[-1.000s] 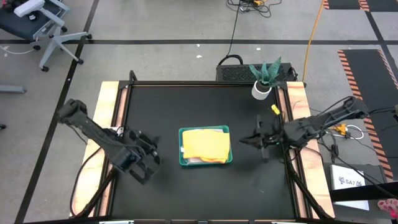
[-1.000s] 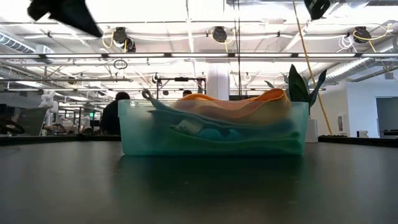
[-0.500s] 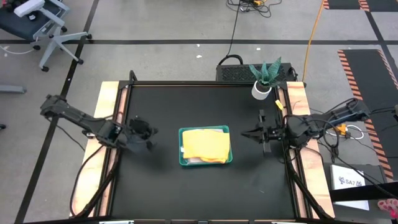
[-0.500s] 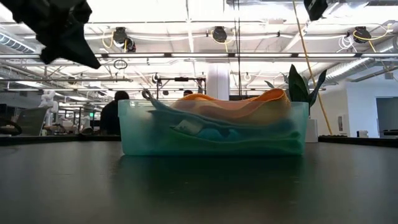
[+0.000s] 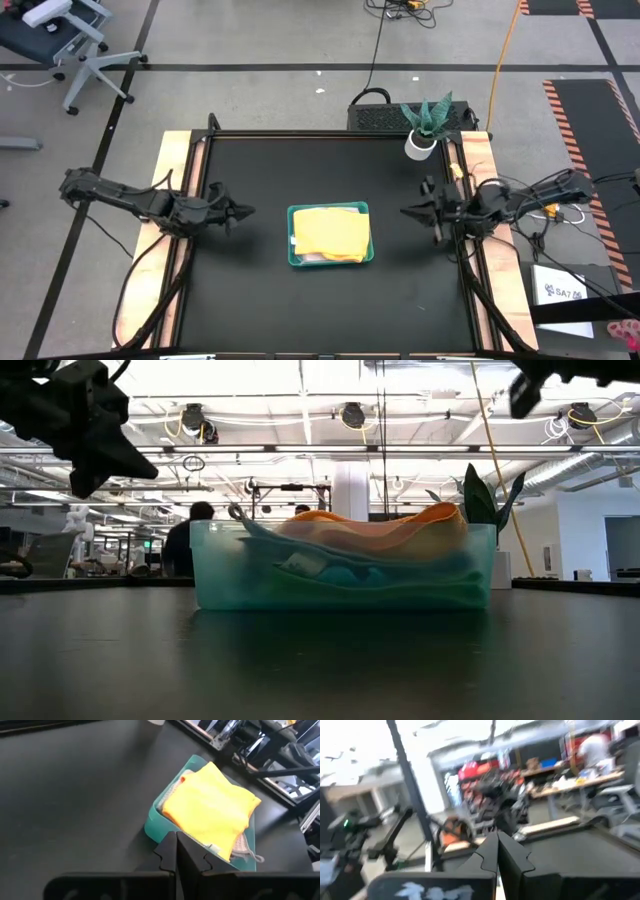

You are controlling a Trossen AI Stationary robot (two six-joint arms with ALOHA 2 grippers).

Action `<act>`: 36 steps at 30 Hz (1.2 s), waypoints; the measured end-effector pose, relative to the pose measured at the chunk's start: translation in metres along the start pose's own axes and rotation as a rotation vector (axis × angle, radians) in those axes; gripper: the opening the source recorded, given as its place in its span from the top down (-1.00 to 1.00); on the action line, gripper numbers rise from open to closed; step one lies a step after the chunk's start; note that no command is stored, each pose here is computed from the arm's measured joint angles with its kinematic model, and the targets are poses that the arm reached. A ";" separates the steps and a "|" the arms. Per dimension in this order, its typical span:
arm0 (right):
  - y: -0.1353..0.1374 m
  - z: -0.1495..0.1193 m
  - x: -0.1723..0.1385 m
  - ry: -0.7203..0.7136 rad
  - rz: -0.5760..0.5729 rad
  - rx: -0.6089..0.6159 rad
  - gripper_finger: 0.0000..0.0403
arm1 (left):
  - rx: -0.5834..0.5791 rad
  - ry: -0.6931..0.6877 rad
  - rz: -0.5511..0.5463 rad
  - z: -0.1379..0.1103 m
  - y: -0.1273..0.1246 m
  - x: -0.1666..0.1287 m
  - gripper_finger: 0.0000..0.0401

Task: Fold microfiber towels
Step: Return to Home Position

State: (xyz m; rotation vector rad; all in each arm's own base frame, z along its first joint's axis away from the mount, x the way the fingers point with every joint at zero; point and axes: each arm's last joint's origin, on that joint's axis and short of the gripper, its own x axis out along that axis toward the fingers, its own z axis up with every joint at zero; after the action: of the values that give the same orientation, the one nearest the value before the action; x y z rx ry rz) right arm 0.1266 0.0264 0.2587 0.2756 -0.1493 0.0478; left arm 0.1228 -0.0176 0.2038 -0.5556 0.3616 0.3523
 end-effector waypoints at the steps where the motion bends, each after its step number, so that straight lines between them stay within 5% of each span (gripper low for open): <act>1: -0.003 -0.001 -0.005 -0.026 -0.018 0.004 1.00 | 0.000 -0.004 -0.002 0.000 0.001 -0.001 0.97; 9: -0.024 -0.023 -0.036 -0.097 -0.140 -0.069 1.00 | 0.052 -0.036 0.054 0.001 0.005 -0.002 0.95; 17: -0.039 -0.056 -0.044 -0.095 -0.193 0.024 1.00 | 0.058 0.016 0.137 -0.003 0.015 -0.002 0.96; 23: -0.043 -0.057 -0.044 -0.114 -0.239 0.109 1.00 | 0.066 -0.002 0.158 -0.011 0.025 0.002 0.97; 30: -0.045 -0.055 -0.044 -0.145 -0.259 0.128 1.00 | 0.001 -0.037 0.033 -0.041 0.043 0.015 0.97; 36: -0.048 -0.056 -0.044 -0.146 -0.295 0.165 1.00 | 0.113 -0.065 -0.034 -0.035 0.041 0.014 0.99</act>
State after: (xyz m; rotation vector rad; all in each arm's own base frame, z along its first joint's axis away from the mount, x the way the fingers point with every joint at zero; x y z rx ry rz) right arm 0.0940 -0.0056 0.1863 0.4633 -0.2488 -0.2545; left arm 0.1097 -0.0016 0.1525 -0.4383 0.3073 0.3147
